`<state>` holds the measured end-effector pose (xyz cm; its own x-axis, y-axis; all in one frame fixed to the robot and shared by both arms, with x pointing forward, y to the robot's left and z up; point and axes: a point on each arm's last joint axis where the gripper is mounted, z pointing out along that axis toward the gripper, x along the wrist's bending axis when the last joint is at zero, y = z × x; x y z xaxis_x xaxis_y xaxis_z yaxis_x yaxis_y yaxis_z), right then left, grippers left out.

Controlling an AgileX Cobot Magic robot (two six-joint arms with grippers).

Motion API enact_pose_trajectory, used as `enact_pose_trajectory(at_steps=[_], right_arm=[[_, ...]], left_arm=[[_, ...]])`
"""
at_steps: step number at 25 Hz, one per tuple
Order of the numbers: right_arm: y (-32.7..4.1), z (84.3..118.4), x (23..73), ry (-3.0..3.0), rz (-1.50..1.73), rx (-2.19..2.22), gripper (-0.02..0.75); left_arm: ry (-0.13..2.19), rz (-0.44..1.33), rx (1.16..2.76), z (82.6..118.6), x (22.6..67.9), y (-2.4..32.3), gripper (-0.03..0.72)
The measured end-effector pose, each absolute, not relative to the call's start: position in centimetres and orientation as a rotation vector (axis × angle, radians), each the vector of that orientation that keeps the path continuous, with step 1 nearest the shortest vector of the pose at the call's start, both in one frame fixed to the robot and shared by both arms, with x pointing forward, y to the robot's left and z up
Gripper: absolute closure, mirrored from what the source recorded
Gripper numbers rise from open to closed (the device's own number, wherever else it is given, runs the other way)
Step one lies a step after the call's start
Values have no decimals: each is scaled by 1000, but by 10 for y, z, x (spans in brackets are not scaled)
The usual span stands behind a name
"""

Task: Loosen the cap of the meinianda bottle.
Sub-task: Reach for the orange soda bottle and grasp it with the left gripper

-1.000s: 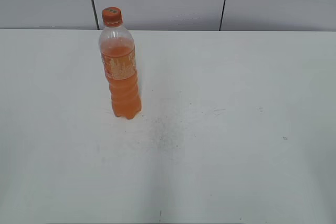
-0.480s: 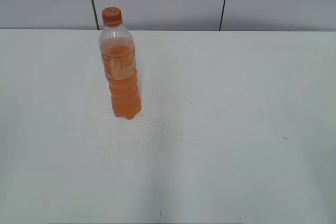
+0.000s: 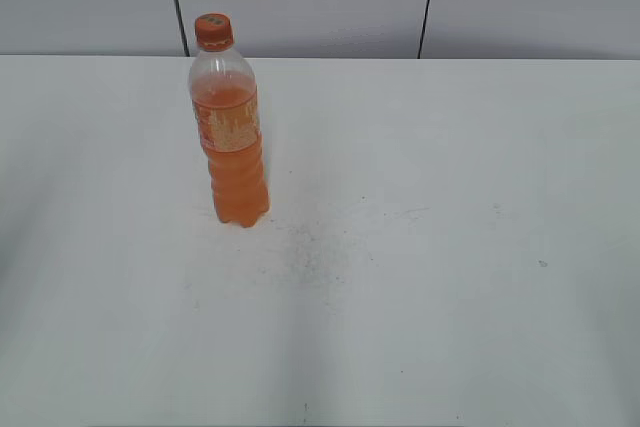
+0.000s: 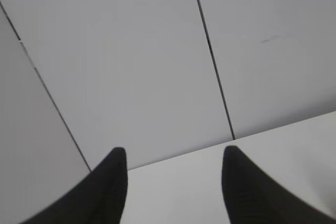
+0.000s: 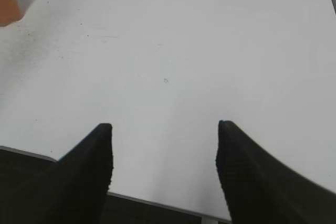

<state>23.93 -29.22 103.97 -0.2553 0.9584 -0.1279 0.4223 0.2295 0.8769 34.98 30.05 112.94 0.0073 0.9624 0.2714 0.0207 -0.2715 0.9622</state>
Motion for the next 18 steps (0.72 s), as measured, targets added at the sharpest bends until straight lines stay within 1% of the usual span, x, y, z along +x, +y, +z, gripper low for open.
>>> enact_pose_trajectory(at_steps=[3, 6, 12, 14, 18], right_arm=[[-292, 1040, 239, 1802, 971, 1277, 269], [-292, 1040, 239, 1803, 976, 1278, 269], [-291, 1040, 239, 1804, 980, 1279, 269], [-291, 1040, 239, 1804, 980, 1279, 269], [-291, 1040, 239, 1804, 980, 1279, 269]], left_arm=[[1133, 1348, 1398, 1122, 386, 302, 330], [1248, 1328, 1390, 1103, 423, 315, 333], [1387, 1344, 1373, 1074, 459, 343, 334], [1389, 1343, 1388, 1066, 469, 346, 334], [1378, 1319, 1490, 1045, 492, 349, 334]])
